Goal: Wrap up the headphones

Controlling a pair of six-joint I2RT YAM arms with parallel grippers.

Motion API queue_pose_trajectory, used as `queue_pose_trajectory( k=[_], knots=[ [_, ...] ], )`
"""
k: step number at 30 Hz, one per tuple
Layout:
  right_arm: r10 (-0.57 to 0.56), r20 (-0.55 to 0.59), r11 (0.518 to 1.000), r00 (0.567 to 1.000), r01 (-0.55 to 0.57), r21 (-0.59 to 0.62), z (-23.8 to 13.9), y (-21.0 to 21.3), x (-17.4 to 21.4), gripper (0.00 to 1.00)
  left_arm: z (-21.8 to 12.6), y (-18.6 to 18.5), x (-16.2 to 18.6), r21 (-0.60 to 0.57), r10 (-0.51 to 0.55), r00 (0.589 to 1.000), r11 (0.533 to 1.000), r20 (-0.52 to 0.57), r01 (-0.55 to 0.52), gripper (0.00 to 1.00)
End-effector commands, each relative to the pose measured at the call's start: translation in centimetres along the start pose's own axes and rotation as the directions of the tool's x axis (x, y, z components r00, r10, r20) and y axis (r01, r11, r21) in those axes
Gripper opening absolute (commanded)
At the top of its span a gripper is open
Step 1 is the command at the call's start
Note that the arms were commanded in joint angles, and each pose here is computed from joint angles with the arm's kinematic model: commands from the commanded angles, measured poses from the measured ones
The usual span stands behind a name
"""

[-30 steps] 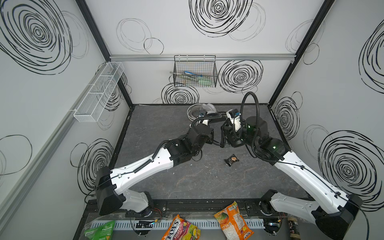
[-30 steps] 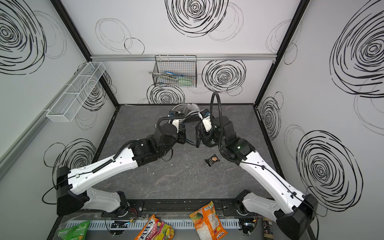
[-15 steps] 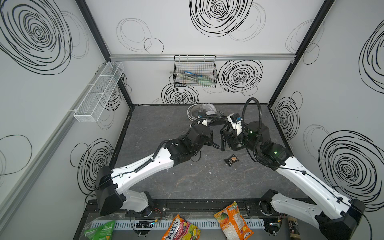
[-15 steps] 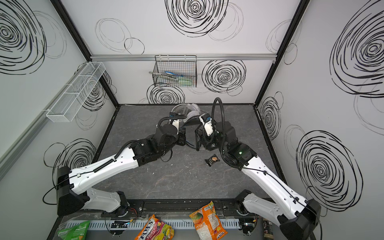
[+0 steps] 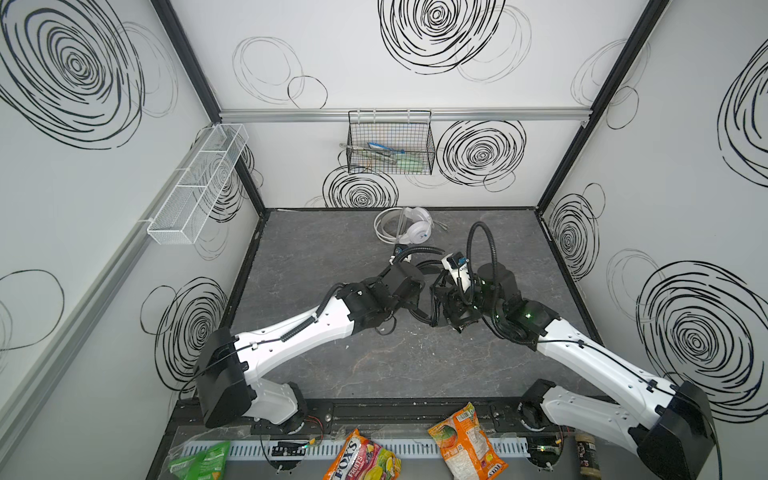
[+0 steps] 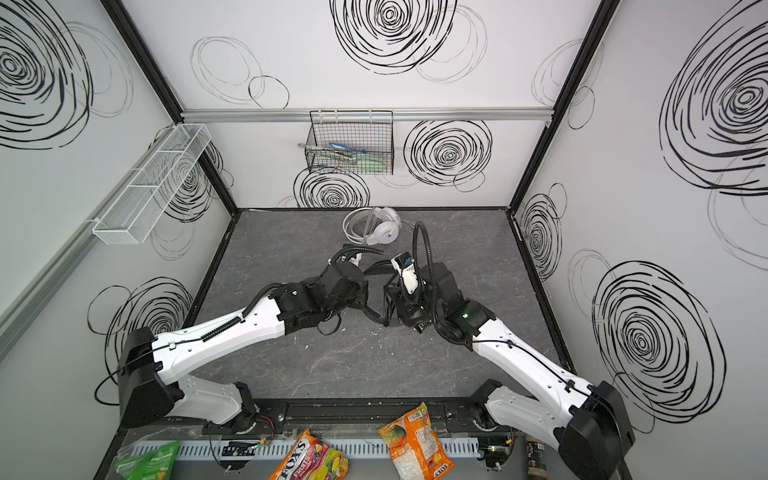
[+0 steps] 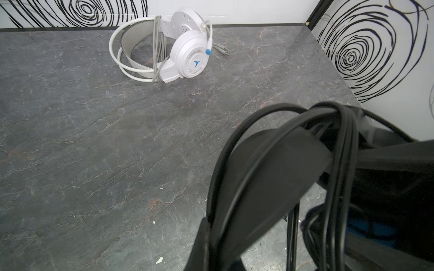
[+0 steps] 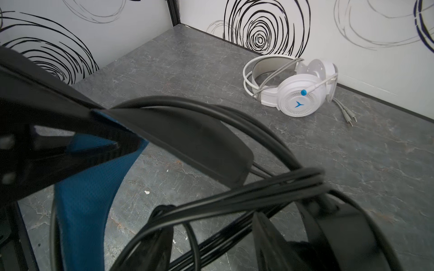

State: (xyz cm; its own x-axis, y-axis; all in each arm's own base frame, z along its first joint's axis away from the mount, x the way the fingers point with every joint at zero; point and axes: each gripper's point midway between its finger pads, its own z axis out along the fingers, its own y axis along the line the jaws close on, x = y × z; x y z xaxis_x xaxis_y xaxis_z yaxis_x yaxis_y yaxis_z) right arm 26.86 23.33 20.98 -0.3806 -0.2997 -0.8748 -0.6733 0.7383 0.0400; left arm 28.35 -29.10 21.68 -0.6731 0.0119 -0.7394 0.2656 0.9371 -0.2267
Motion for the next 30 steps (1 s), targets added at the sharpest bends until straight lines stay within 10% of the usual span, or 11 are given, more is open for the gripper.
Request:
queue_pose_trajectory(
  k=[1,30],
  knots=[
    [0.014,-0.029,0.993,0.999,-0.011,0.122,0.3,-2.6,0.1,0.6,-2.7,-3.5,-2.1,0.191,-0.062,0.997,0.98,0.041,0.053,0.0],
    [-0.027,-0.1,0.985,0.995,0.043,0.166,-0.4,-2.7,-0.1,0.7,-1.3,-2.0,-1.4,0.16,-0.099,0.995,0.982,0.009,0.097,0.0]
  ],
)
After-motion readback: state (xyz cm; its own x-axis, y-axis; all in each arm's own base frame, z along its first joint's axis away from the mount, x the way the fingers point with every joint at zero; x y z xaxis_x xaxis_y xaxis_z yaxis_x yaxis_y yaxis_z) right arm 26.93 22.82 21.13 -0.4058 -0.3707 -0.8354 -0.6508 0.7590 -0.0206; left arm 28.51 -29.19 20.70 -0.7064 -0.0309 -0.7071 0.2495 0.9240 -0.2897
